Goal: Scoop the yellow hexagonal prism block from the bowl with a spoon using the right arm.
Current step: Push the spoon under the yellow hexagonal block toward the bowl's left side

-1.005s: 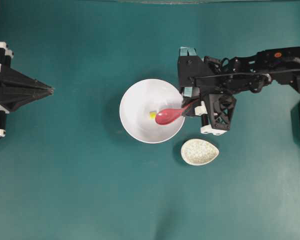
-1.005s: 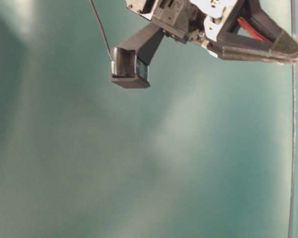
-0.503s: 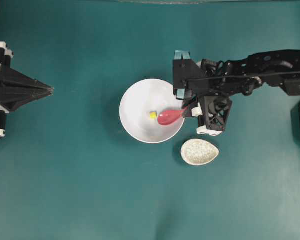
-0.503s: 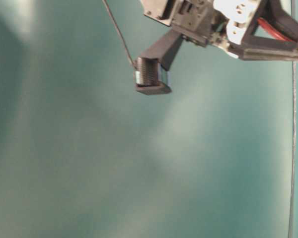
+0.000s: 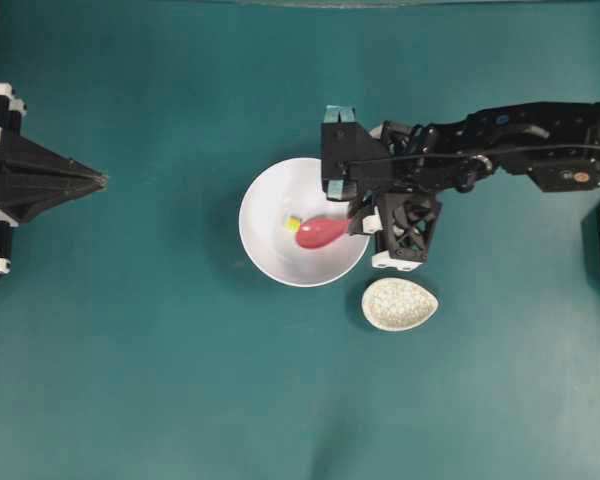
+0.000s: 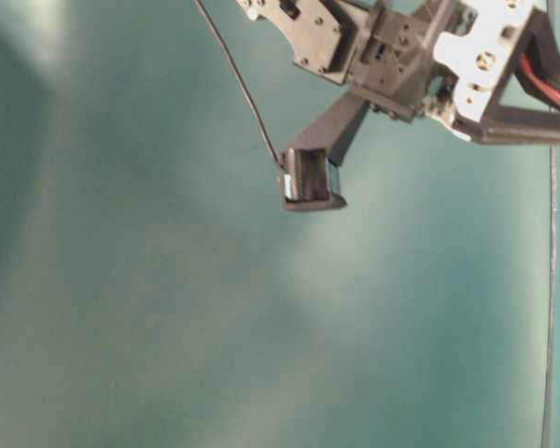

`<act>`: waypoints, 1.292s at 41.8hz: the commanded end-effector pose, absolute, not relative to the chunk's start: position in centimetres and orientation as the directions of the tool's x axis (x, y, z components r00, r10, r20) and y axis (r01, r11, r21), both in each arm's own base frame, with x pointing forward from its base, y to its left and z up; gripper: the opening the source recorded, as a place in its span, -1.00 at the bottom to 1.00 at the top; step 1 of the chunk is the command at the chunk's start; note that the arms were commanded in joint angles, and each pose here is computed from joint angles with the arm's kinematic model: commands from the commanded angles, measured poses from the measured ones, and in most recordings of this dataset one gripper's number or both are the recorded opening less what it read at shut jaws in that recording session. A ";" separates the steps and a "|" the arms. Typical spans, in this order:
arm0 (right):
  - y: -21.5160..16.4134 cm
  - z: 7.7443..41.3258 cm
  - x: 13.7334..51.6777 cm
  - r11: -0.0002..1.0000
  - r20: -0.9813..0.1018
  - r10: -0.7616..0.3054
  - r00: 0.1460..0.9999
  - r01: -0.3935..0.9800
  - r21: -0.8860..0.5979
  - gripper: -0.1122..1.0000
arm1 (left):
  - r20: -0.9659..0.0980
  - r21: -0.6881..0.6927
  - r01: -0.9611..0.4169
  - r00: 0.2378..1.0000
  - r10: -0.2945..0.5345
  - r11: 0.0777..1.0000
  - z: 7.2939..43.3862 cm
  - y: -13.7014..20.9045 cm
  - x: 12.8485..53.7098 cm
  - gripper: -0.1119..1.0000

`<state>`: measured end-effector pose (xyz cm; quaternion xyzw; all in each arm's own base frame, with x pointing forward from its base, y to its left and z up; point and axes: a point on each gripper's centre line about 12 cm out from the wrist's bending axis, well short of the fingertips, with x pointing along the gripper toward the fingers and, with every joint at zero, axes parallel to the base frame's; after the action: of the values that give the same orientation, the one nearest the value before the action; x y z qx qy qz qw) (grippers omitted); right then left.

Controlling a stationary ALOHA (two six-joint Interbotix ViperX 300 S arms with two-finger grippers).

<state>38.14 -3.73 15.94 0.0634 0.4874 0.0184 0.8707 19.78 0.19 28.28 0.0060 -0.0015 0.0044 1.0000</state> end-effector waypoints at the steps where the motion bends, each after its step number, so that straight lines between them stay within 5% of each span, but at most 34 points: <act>1: -4.0 17.3 39.1 0.993 -0.817 0.079 0.571 0.031 0.118 -0.35 | 0.028 0.014 -0.010 1.000 0.010 1.000 29.2 0.2 20.0 -0.81; 54: -5.1 18.7 41.1 1.000 -0.735 -0.005 0.678 0.022 0.014 -0.35 | 0.014 0.014 -0.010 1.000 0.010 1.000 29.1 0.2 20.0 -0.81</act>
<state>40.56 -4.93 17.03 0.0151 0.4248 -0.0041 0.9052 19.77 0.22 28.11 0.0052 0.0054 0.0052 1.0000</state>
